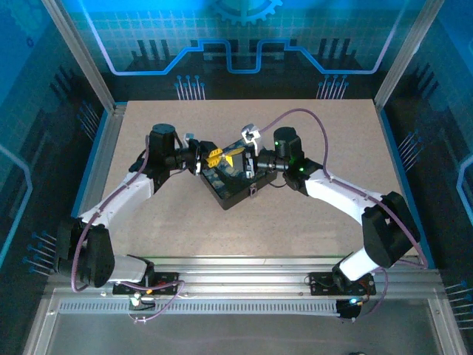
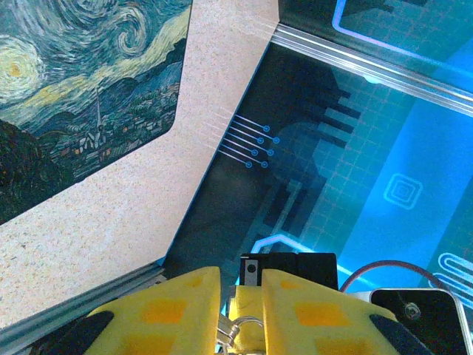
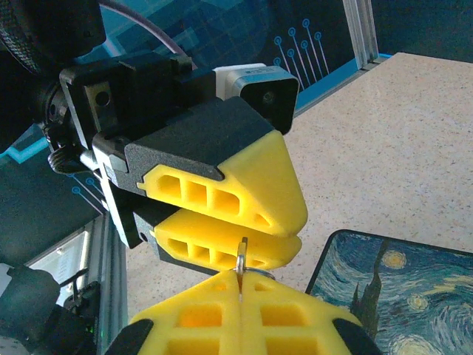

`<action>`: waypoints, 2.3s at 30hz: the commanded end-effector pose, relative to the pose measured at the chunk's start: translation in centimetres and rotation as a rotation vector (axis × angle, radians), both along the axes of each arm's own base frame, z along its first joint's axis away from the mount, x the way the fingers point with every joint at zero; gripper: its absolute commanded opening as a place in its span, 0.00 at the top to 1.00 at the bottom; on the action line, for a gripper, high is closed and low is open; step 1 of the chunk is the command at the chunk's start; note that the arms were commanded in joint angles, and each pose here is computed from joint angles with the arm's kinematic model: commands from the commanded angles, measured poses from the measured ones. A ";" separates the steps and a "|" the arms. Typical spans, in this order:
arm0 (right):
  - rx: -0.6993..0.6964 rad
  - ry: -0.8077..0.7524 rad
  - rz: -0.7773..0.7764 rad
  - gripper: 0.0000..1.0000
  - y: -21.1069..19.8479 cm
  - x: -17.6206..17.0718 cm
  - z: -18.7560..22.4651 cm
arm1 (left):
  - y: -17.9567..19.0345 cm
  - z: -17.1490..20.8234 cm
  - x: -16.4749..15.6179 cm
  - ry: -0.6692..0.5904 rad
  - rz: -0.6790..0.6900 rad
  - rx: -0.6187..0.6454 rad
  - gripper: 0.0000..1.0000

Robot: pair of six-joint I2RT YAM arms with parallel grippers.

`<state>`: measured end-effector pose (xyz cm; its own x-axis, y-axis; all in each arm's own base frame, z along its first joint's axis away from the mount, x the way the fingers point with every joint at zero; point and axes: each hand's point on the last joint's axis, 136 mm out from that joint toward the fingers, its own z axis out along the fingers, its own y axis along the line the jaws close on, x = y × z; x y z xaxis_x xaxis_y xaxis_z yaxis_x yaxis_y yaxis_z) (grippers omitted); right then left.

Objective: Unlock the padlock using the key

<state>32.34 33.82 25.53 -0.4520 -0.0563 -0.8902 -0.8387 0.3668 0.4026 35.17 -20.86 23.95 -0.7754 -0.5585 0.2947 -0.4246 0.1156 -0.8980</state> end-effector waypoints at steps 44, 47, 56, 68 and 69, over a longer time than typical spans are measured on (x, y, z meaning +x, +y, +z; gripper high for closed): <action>-0.141 -0.021 -0.001 0.64 2.8 -0.6 -0.9 | 1.4 -0.9 -1.3 -0.023 0.013 0.295 1.00; -0.154 -0.001 -0.014 0.65 2.8 -0.3 -1.5 | 1.5 -1.0 -1.3 -0.020 0.021 0.297 1.00; -0.141 0.051 -0.010 0.70 3.1 -0.6 -2.4 | 2.0 -1.4 -1.2 -0.008 0.065 0.299 1.00; -0.146 0.062 -0.003 0.79 4.0 -0.8 -2.8 | 2.3 -1.6 -1.3 0.005 0.086 0.301 1.00; -0.146 0.063 -0.004 0.81 4.0 -0.9 -2.9 | 2.3 -1.5 -1.3 0.004 0.088 0.301 1.00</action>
